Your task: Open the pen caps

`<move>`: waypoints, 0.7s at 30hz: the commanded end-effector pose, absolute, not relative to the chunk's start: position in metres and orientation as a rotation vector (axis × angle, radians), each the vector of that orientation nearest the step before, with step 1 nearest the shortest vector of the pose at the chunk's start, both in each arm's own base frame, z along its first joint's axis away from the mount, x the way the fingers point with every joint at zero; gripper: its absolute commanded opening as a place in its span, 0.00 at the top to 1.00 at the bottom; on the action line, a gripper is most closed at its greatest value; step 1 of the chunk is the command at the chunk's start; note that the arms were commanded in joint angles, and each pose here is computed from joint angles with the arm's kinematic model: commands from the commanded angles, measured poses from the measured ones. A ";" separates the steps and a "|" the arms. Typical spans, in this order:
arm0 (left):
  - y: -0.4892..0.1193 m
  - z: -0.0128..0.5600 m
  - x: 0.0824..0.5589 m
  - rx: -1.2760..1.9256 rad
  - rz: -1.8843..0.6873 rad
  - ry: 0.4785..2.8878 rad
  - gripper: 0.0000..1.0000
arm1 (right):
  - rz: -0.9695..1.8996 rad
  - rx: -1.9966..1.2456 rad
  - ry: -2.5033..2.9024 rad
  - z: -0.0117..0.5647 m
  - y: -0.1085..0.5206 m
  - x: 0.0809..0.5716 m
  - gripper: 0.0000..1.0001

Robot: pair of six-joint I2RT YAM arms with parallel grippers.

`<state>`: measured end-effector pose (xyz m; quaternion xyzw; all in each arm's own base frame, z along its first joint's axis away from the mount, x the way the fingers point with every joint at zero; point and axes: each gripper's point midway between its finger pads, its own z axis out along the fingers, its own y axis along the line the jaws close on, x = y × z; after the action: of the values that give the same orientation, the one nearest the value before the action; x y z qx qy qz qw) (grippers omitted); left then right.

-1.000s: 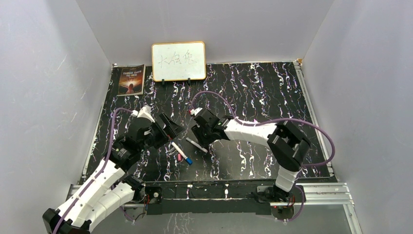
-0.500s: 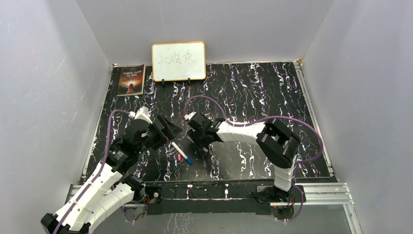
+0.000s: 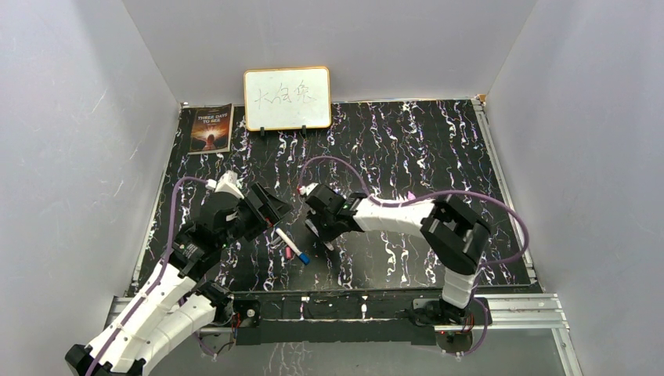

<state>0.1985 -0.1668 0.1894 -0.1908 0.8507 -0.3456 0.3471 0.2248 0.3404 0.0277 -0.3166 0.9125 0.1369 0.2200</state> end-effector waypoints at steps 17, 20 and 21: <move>-0.217 0.197 0.228 -0.525 -1.203 2.108 0.02 | 1.180 -0.582 2.233 0.208 0.367 0.183 1.00; -0.219 0.194 0.230 -0.541 -1.213 2.099 0.02 | 1.204 -0.578 2.227 0.210 0.369 0.182 1.00; -0.219 0.194 0.231 -0.543 -1.213 2.100 0.02 | 1.208 -0.577 2.226 0.211 0.369 0.182 1.00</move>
<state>0.2253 -0.2113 0.1790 -0.2073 0.8205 -0.4312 0.3127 0.1855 0.3567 0.1827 -0.2165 0.8539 0.3976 0.2567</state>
